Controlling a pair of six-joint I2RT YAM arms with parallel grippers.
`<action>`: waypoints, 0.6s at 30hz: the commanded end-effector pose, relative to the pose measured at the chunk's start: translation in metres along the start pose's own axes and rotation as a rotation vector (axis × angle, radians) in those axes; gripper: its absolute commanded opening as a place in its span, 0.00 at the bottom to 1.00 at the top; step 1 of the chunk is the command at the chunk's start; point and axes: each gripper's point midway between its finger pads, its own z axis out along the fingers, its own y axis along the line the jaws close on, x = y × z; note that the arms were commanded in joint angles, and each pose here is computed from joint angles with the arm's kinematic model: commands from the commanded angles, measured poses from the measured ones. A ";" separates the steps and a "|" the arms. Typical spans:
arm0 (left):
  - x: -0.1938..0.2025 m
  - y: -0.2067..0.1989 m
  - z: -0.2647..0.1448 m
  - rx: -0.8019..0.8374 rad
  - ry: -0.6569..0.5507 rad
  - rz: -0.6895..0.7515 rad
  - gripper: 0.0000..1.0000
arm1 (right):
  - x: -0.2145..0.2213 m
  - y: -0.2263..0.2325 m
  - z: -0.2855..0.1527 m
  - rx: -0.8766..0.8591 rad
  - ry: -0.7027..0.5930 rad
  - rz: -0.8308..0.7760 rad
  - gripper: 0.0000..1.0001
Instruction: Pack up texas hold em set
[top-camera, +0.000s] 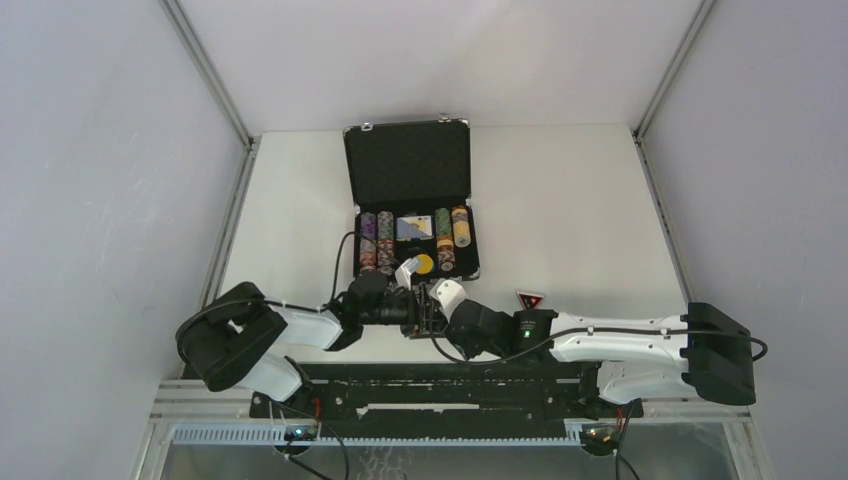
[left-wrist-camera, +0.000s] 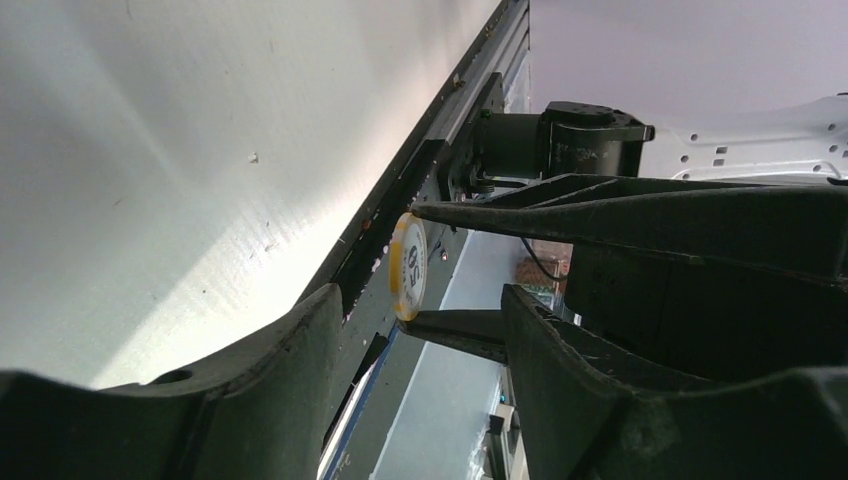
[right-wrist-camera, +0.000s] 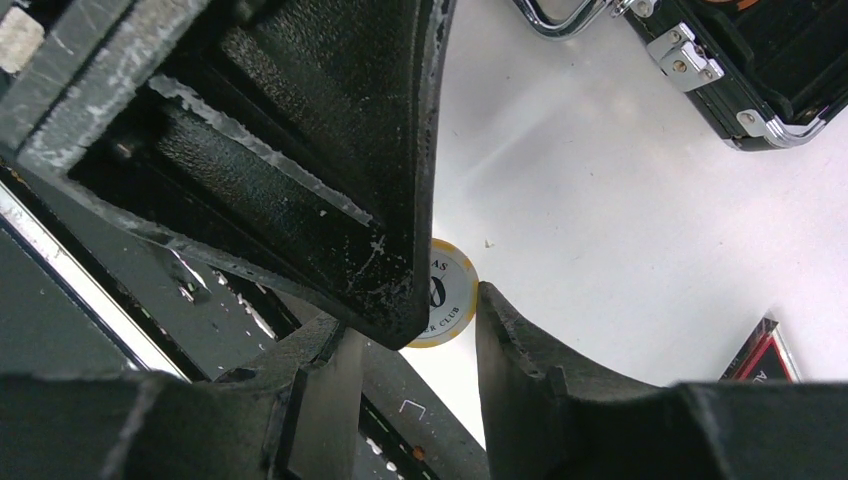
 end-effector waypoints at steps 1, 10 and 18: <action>-0.006 -0.031 0.009 0.101 0.007 0.054 0.63 | -0.021 0.000 -0.007 0.003 -0.068 0.008 0.32; 0.000 -0.031 0.015 0.124 0.031 0.039 0.56 | -0.022 -0.001 -0.008 0.008 -0.073 0.011 0.31; 0.004 -0.031 0.018 0.137 0.044 0.033 0.50 | -0.022 -0.002 -0.009 0.010 -0.076 0.014 0.31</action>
